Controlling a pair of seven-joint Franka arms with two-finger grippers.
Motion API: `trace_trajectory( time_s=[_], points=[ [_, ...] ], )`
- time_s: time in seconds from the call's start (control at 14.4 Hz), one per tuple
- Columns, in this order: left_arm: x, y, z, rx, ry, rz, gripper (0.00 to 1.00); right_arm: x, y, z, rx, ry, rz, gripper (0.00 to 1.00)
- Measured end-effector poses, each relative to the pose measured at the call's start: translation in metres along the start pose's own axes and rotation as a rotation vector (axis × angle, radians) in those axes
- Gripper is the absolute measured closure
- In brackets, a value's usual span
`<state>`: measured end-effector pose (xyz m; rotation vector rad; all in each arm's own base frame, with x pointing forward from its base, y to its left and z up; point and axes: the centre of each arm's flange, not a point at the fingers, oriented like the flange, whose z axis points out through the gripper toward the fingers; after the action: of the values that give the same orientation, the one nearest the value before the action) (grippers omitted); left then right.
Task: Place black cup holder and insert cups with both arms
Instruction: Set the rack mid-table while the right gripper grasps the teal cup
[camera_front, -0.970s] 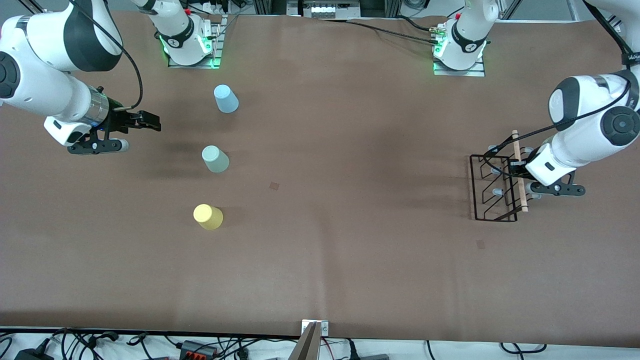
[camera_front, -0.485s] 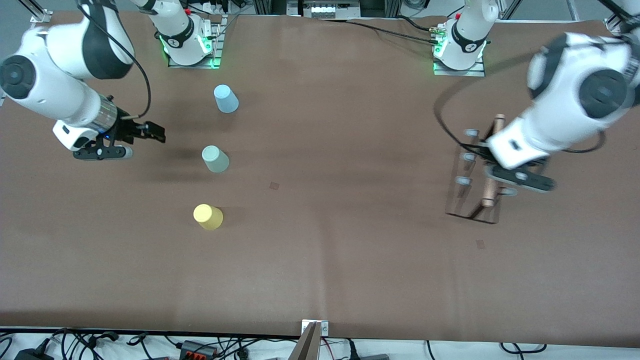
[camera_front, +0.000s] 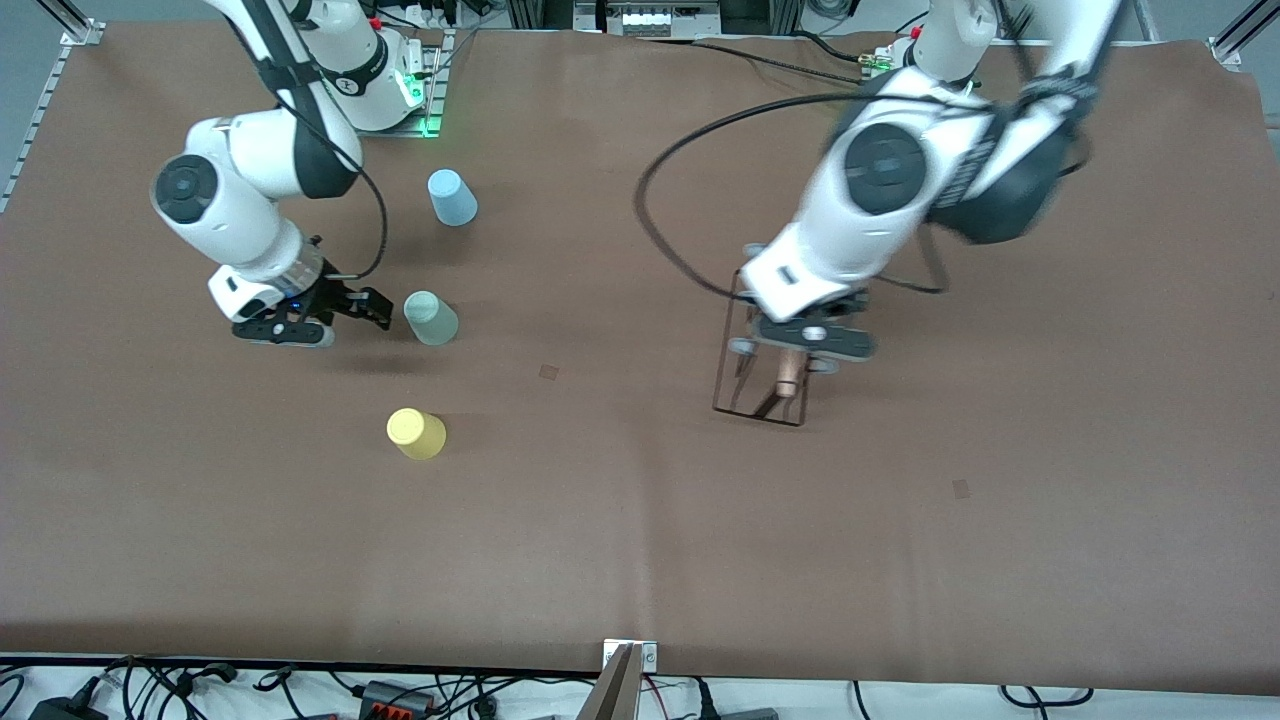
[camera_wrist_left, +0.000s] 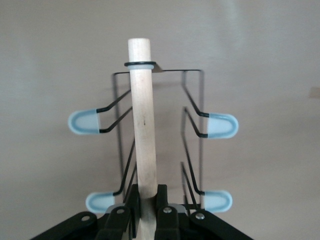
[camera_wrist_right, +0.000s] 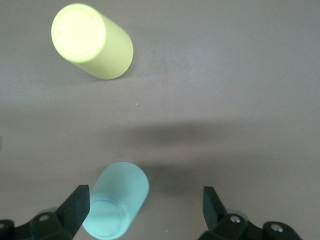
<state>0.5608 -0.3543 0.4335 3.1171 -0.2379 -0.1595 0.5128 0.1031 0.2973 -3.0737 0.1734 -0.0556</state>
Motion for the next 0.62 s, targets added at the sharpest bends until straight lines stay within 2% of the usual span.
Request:
trace_trajectory(
  time_s=[0.28, 0.62],
  points=[
    [0.003, 0.057, 0.038, -0.044, 0.019, -0.109, 0.84, -0.015, -0.025, 0.017, 0.013, 0.043, 0.015, 0.00],
    [-0.007, 0.102, 0.065, -0.071, 0.024, -0.198, 0.84, -0.027, -0.028, 0.053, 0.001, 0.022, -0.001, 0.00]
  ],
)
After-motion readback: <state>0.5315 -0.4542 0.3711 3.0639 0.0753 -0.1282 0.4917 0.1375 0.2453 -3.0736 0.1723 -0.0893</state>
